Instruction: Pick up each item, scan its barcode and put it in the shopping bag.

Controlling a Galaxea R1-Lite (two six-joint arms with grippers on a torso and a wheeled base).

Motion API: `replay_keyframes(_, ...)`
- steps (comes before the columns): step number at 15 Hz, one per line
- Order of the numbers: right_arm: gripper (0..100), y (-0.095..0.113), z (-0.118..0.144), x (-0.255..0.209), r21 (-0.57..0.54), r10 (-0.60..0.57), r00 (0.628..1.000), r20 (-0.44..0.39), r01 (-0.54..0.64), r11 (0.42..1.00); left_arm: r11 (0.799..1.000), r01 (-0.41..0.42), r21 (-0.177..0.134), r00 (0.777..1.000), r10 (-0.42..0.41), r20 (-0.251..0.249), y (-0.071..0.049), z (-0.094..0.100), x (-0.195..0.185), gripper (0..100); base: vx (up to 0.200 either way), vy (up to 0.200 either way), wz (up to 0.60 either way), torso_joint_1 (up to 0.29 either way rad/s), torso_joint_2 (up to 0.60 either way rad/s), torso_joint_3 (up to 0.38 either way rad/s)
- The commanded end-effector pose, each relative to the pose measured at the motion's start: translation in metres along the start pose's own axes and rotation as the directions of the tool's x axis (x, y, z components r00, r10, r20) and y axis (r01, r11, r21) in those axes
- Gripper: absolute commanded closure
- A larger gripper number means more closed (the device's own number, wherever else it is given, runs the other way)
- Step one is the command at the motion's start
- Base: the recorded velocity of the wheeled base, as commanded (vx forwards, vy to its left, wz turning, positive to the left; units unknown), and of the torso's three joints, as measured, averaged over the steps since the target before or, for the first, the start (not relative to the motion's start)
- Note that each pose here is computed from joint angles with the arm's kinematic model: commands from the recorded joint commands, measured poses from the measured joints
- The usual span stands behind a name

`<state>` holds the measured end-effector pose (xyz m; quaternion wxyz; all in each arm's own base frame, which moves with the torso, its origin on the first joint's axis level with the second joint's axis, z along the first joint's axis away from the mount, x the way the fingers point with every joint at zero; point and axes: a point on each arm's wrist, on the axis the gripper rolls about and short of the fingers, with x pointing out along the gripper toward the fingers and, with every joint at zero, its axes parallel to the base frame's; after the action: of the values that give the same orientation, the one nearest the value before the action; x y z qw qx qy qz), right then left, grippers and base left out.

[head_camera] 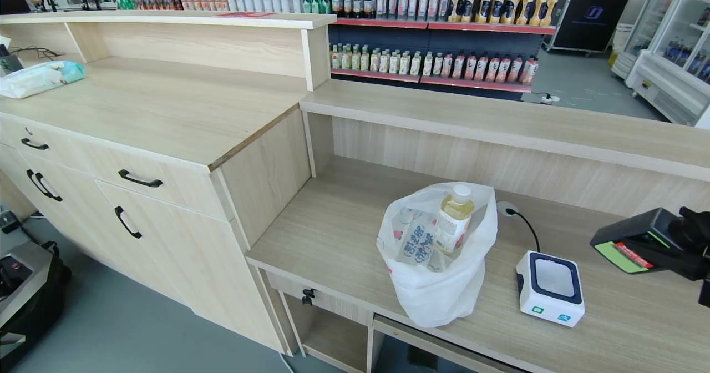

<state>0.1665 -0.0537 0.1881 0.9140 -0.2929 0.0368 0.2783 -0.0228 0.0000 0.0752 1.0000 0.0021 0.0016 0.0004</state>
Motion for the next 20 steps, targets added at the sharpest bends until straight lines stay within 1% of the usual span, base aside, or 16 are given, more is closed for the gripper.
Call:
replay_keyframes(1,100,0.021,0.028,-0.009,-0.166,0.034,0.995,0.097,-0.017,0.986,1.0,-0.001,0.0,1.0,0.001,0.0,0.0,0.0,0.0,0,0.0,0.0,0.6,0.002,0.0,0.007)
replay_keyframes(2,100,0.022,0.029,-0.006,-0.208,0.044,0.994,0.098,-0.023,0.978,1.0,-0.001,0.0,1.0,0.001,0.0,0.0,0.0,0.0,0,0.0,0.0,0.6,-0.002,0.0,-0.002)
replay_keyframes(3,100,0.022,0.029,-0.003,-0.217,0.06,0.993,0.101,-0.037,0.975,1.0,-0.001,0.0,1.0,0.001,0.0,0.0,0.0,0.0,0,0.0,0.0,0.6,-0.012,-0.01,0.007)
replay_keyframes(4,100,0.021,0.025,0.003,-0.198,0.077,0.993,0.091,-0.058,0.978,1.0,-0.001,0.0,1.0,0.001,0.0,0.0,0.0,0.0,0,0.0,0.0,0.6,0.002,0.0,0.007)
replay_keyframes(5,100,0.02,0.018,0.012,-0.157,0.112,0.991,0.077,-0.099,0.983,1.0,-0.001,0.0,1.0,0.001,0.0,0.0,0.0,0.0,0,0.0,0.0,0.6,0.017,0.01,-0.007)
replay_keyframes(6,100,0.019,0.012,0.021,-0.13,0.143,0.988,0.066,-0.133,0.982,1.0,-0.001,0.0,1.0,0.001,0.0,0.0,0.0,0.0,0,0.0,0.0,0.0,0.0,0.0,0.0)
replay_keyframes(8,100,0.016,-0.017,0.046,-0.022,0.216,0.976,0.009,-0.216,0.976,1.0,-0.001,0.0,1.0,0.001,0.0,0.0,0.0,0.0,0,0.0,0.0,0.0,0.0,0.0,0.0)
replay_keyframes(11,100,0.007,-0.046,0.079,0.091,0.291,0.956,-0.035,-0.287,0.954,1.0,-0.001,0.0,1.0,0.001,0.0,0.0,0.0,0.0,0,0.0,0.0,0.0,0.0,0.0,0.0)
replay_keyframes(15,100,0.015,-0.078,0.104,0.184,0.378,0.924,-0.064,-0.361,0.914,1.0,-0.001,0.0,1.0,0.001,0.0,0.0,0.0,0.0,0,0.0,0.0,0.0,0.0,0.0,0.0)
replay_keyframes(16,100,0.017,-0.081,0.11,0.191,0.396,0.916,-0.064,-0.378,0.906,1.0,-0.001,0.0,1.0,0.001,0.0,0.0,0.0,0.0,0,0.0,0.0,0.0,0.0,0.0,0.0)
replay_keyframes(18,100,0.016,-0.089,0.12,0.189,0.4,0.914,-0.062,-0.383,0.904,1.0,-0.001,0.0,1.0,0.001,0.0,0.0,0.0,0.0,0,0.0,0.0,0.0,0.0,0.0,0.0)
replay_keyframes(20,100,0.015,-0.087,0.131,0.17,0.415,0.909,-0.05,-0.402,0.9,1.0,-0.001,0.0,1.0,0.001,0.0,0.0,0.0,0.0,0,0.0,0.0,0.0,0.0,0.0,0.0)
